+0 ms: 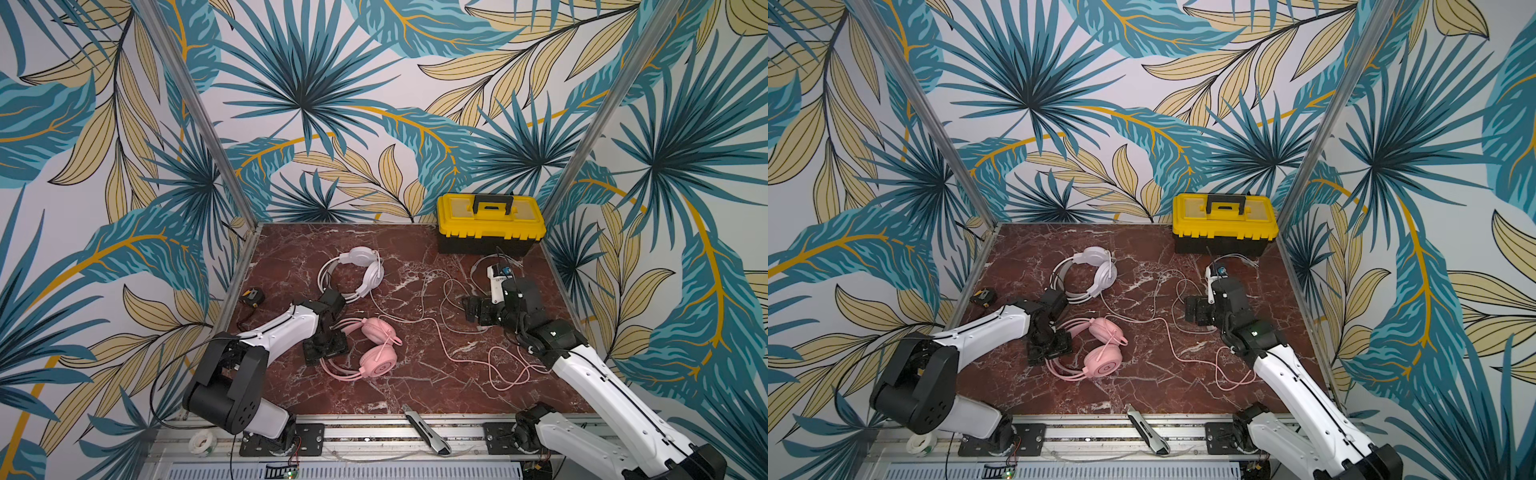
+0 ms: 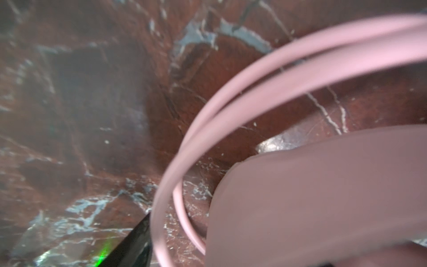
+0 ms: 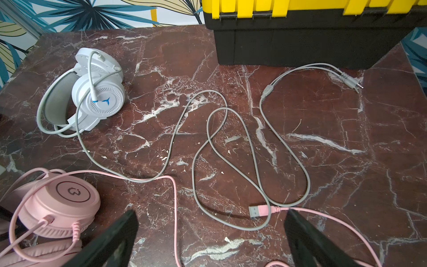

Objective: Wrap the headphones
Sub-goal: 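Grasp the pink headset headband with the left gripper while the right hovers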

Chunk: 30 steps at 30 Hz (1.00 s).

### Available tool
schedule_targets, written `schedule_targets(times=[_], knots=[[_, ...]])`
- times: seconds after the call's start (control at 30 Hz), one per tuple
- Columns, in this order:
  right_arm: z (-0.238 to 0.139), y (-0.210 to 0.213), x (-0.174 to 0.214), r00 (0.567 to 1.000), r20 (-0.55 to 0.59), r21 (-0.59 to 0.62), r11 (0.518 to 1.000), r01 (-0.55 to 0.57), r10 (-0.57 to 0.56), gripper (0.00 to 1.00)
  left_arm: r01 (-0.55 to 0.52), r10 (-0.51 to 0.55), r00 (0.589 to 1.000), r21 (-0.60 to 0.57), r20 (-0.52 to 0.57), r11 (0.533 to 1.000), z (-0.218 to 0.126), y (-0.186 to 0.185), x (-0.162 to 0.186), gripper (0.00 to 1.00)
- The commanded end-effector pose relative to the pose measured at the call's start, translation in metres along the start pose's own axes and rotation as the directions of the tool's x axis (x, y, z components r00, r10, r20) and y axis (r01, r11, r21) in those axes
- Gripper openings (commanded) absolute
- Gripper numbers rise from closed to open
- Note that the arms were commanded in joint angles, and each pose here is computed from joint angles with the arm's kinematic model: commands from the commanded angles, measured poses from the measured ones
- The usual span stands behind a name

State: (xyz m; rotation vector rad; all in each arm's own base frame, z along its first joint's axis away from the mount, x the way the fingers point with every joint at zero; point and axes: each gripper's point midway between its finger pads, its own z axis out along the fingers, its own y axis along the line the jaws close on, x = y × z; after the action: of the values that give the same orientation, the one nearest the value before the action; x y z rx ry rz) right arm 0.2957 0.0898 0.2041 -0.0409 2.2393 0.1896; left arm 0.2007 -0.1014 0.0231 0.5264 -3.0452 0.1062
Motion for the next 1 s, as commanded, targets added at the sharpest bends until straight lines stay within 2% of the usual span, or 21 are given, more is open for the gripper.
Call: schedule_targets(times=[0.0,0.3,0.47,0.73,0.97], knots=[[0.001,-0.004,0.005,1.0,0.006,0.02,1.0,-0.009,0.009,1.0,0.044,-0.043,0.999,-0.058,0.012,0.997,0.008,0.01,0.007,0.74],[-0.006,-0.004,-0.001,0.999,0.032,0.017,1.0,-0.012,0.011,1.0,0.081,-0.067,0.99,-0.109,0.125,0.991,-0.001,0.02,-0.007,0.65],[-0.009,-0.005,0.0,0.999,0.039,0.017,1.0,-0.016,0.015,1.0,0.079,-0.062,0.989,-0.128,0.132,0.989,0.001,0.021,-0.011,0.56],[-0.008,-0.006,0.003,1.0,0.031,0.025,1.0,-0.004,0.003,1.0,0.088,-0.077,0.991,-0.1,0.11,0.991,0.002,0.015,-0.007,0.55],[-0.001,-0.001,-0.001,1.0,0.018,0.007,1.0,0.002,-0.002,1.0,0.075,-0.074,0.997,-0.048,0.034,0.996,0.005,0.005,0.006,0.64]])
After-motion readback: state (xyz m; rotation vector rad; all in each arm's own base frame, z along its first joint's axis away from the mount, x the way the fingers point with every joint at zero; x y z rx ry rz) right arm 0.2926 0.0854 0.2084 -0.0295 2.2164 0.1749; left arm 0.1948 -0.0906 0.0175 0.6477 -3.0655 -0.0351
